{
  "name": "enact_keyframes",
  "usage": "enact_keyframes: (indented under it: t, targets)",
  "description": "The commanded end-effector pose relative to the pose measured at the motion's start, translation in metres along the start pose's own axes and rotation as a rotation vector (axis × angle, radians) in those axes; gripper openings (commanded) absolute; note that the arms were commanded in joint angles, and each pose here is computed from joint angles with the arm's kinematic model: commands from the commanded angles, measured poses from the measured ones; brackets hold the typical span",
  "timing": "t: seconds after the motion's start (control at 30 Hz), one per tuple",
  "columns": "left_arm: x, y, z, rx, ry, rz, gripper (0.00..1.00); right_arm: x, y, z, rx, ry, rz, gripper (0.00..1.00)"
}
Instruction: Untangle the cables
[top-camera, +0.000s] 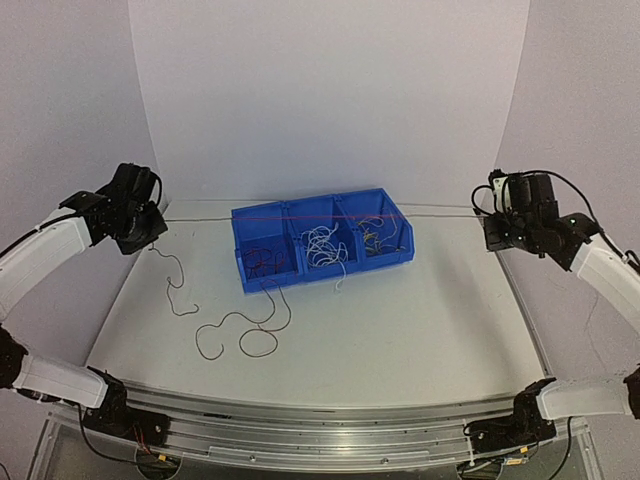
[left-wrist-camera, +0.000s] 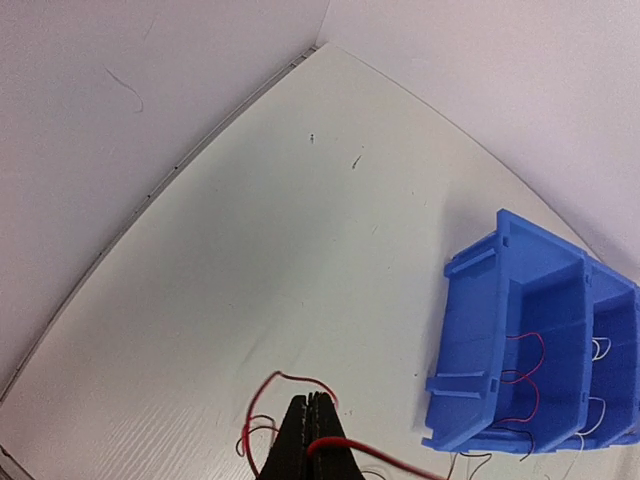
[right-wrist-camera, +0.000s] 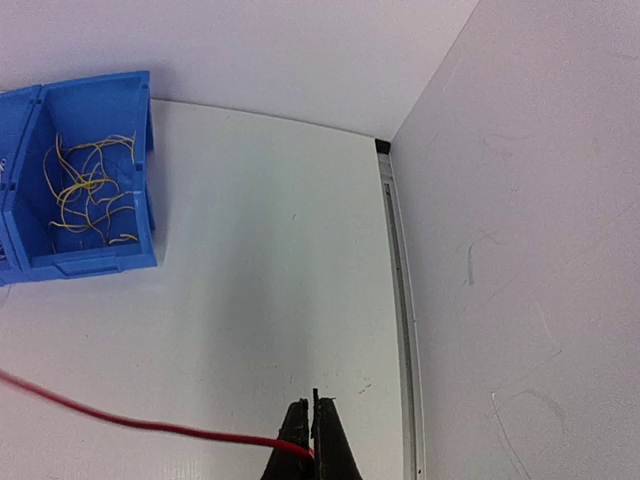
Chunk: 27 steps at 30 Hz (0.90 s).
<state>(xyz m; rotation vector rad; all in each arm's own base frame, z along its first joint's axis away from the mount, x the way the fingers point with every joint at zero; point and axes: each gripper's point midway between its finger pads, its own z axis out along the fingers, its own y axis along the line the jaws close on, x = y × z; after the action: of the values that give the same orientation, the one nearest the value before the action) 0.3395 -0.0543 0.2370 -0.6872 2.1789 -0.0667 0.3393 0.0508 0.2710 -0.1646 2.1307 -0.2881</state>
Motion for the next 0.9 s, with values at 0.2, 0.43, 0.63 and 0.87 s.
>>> enact_keyframes:
  t: [0.2, 0.43, 0.63, 0.87]
  targets:
    - [-0.03, -0.004, -0.03, 0.133, -0.007, -0.021, 0.0, 0.022, 0.021, 0.016, -0.203, 0.138, 0.171, 0.0]
    - [-0.016, -0.127, -0.081, 0.851, 0.152, 0.049, 0.0, -0.021, 0.167, -0.039, -1.022, 0.222, 0.373, 0.02]
    - [-0.027, -0.181, -0.104, 1.048, 0.175, 0.089, 0.0, -0.039, 0.249, -0.083, -1.245, 0.202, 0.191, 0.6]
    - [-0.073, -0.23, -0.142, 1.167, 0.106, 0.118, 0.0, -0.027, 0.245, -0.075, -1.175, 0.193, 0.172, 0.83]
